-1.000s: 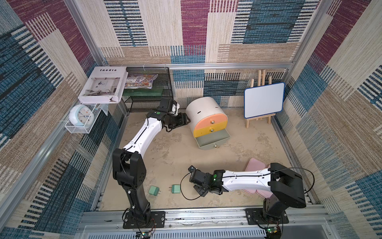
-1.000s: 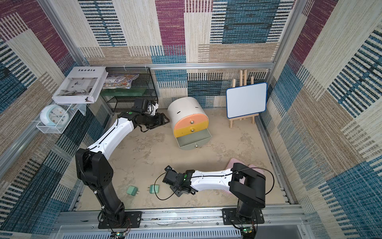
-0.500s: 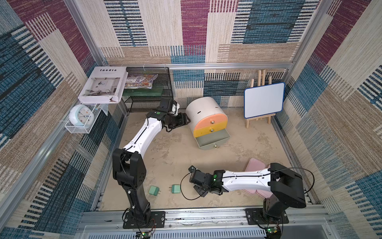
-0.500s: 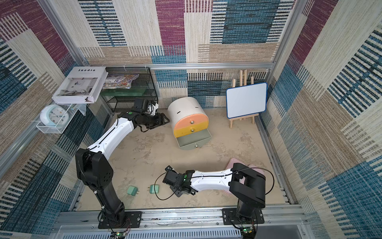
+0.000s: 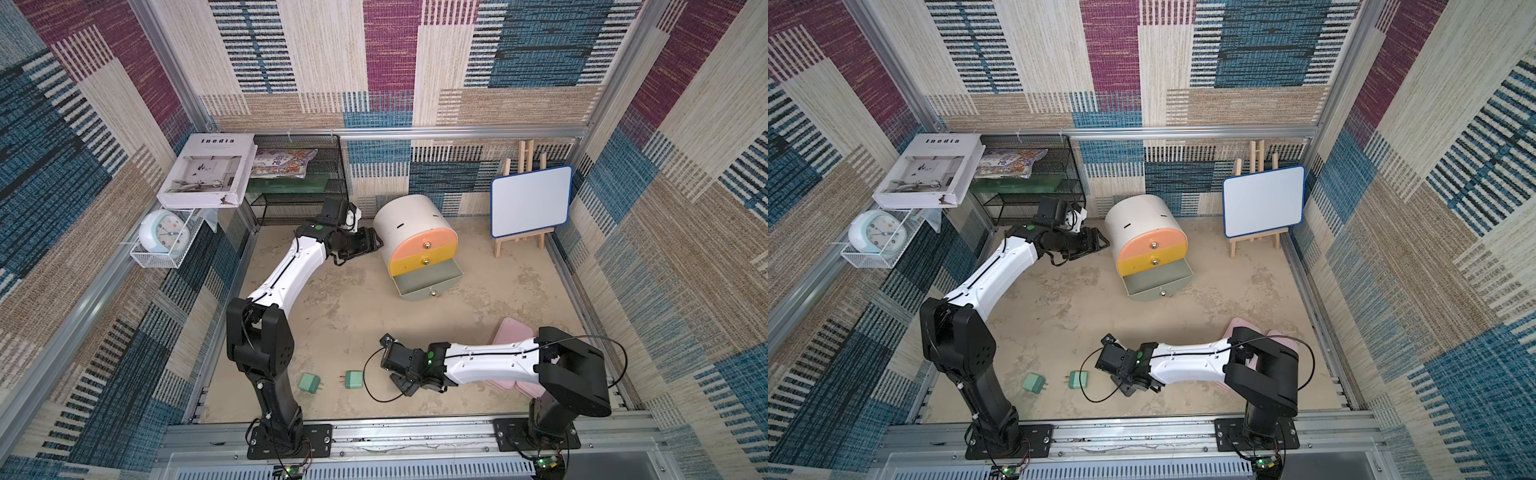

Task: Place the plugs into the drawer by color
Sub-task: Pick up the plug from the center of the board, then place the plug in the drawer.

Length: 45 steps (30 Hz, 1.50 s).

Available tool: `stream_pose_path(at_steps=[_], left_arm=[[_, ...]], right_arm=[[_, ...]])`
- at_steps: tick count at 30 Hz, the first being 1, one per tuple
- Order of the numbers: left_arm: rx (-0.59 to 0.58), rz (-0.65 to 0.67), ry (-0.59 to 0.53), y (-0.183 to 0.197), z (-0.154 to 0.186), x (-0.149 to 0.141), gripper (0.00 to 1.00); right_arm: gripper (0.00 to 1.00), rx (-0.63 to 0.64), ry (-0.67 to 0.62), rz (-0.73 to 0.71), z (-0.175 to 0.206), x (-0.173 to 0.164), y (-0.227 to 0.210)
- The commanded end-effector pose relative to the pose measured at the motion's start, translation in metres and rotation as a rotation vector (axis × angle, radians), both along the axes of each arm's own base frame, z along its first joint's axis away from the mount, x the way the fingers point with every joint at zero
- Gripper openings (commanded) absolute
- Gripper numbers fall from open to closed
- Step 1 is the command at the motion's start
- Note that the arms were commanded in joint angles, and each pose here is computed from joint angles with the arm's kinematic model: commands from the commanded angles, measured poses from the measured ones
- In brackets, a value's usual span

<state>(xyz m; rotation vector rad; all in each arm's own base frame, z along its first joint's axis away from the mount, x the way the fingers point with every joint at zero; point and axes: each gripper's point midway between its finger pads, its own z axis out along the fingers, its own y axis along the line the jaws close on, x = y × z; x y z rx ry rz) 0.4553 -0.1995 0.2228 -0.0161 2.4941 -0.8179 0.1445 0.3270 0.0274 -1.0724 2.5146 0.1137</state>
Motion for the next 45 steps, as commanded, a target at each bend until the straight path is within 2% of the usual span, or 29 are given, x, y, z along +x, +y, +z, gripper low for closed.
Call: stream_pose_path(at_steps=[1,5,9,14,22,25,31,45], left_arm=[[-0.002,-0.004,-0.006,-0.001,0.000,0.001,0.74],[-0.003,-0.006,-0.005,-0.002,0.000,0.001,0.73],[-0.006,-0.003,-0.008,-0.002,0.002,0.001,0.73],[-0.014,-0.003,-0.016,-0.004,0.007,0.003,0.74],[-0.035,-0.005,-0.024,-0.010,0.014,0.009,0.74],[-0.036,-0.005,-0.024,-0.012,0.016,0.011,0.73],[-0.029,-0.009,-0.021,-0.012,0.015,0.013,0.74],[-0.018,-0.014,-0.022,-0.010,0.012,0.010,0.73]], right_arm=[[0.61,-0.002,-0.009,-0.013,0.002,0.002,-0.002],[0.56,0.030,-0.024,-0.017,0.012,0.003,0.001],[0.41,0.077,-0.038,-0.021,0.026,0.005,0.004],[0.38,0.132,-0.040,-0.030,0.045,0.018,0.002],[0.39,0.289,-0.242,-0.116,0.133,0.113,-0.010],[0.39,0.316,-0.300,-0.133,0.153,0.145,-0.015],[0.39,0.339,-0.304,-0.150,0.156,0.189,-0.016],[0.39,0.387,-0.302,-0.172,0.140,0.221,-0.008]])
